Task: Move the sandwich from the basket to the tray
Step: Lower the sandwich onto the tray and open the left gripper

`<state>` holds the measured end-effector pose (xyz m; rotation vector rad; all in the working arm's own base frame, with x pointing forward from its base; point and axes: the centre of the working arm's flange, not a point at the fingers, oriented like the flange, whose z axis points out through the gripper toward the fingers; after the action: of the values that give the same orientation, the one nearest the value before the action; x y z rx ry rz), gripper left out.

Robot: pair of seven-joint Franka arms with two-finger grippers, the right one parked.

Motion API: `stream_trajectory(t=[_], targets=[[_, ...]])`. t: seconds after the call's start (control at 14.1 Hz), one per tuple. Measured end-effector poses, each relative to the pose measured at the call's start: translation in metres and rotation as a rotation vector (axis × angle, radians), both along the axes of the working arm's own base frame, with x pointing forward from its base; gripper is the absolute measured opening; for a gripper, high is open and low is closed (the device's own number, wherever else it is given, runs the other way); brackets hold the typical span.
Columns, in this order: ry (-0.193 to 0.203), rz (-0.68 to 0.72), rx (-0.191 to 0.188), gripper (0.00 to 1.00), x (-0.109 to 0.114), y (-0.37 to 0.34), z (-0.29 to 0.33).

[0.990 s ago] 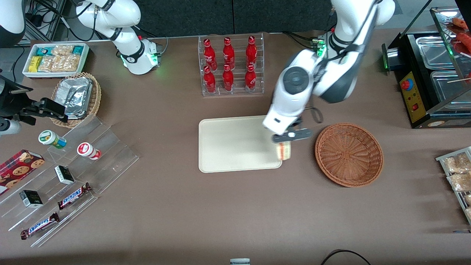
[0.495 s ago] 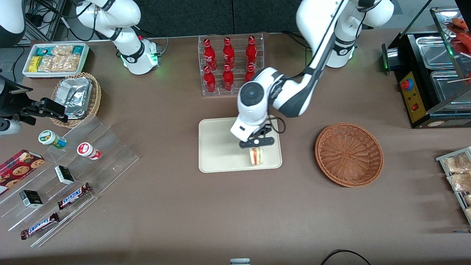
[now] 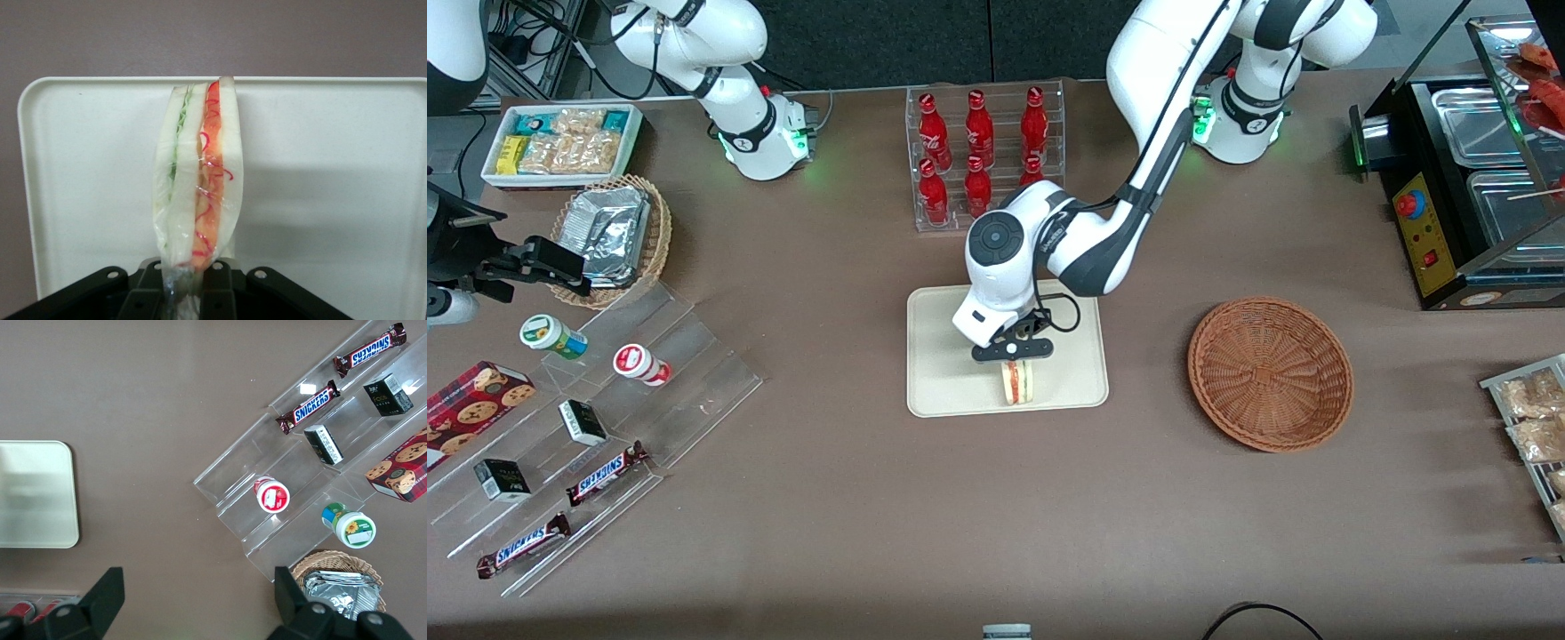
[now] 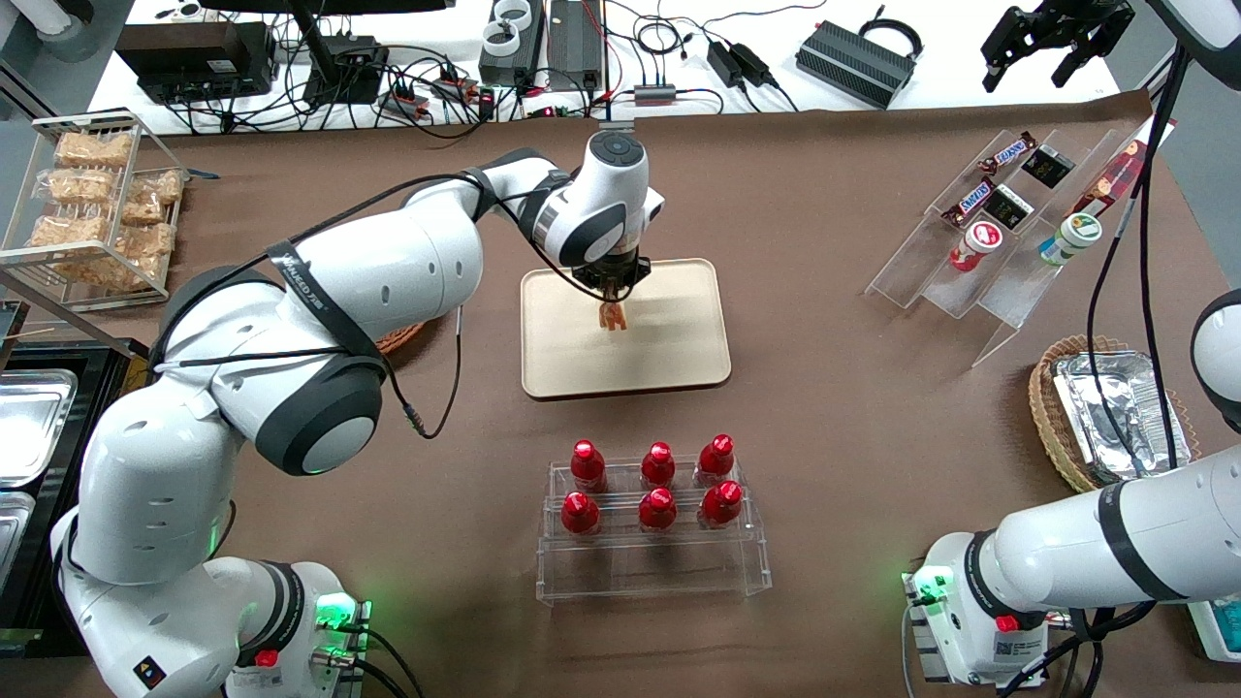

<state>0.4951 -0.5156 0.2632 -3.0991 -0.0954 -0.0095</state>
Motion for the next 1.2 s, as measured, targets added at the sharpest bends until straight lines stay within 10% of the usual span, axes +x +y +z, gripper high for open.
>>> stream_trajectory(t=[0.49,1.2], targets=[[-0.002,-0.044,0.004,0.15,-0.025,-0.024,-0.024],[-0.022,0.006,0.007,1.00,-0.002,-0.003,0.076]])
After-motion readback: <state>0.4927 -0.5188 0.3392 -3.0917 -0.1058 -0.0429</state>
